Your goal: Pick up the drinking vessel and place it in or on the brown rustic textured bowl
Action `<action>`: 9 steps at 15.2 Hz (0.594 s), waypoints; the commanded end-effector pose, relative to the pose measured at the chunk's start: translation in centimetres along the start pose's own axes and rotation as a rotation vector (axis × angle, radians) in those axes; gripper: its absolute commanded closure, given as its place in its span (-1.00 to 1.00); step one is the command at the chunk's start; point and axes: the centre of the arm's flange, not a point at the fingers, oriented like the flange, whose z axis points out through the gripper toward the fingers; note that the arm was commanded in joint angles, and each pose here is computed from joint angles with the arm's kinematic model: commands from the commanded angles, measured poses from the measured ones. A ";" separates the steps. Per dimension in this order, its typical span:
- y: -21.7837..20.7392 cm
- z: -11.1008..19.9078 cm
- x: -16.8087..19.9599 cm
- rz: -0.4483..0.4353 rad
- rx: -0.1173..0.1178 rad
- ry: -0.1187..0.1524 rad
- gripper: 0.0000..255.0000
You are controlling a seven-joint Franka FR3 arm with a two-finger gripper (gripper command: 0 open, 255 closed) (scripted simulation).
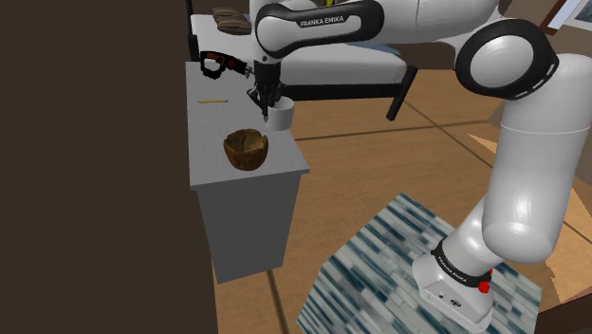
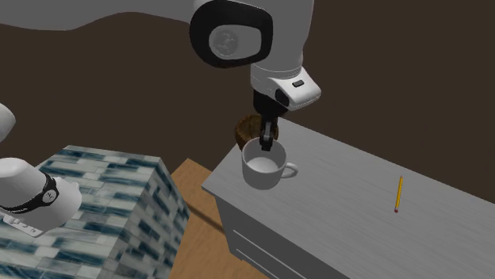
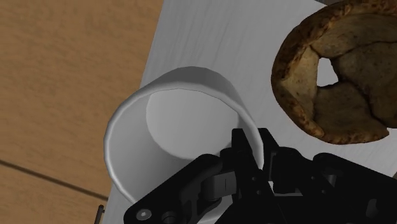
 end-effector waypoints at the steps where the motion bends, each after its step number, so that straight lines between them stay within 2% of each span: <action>1: 0.1 -1.1 0.0 0.000 0.000 0.000 1.00; 9: 0.3 -5.4 0.0 0.000 0.000 0.000 1.00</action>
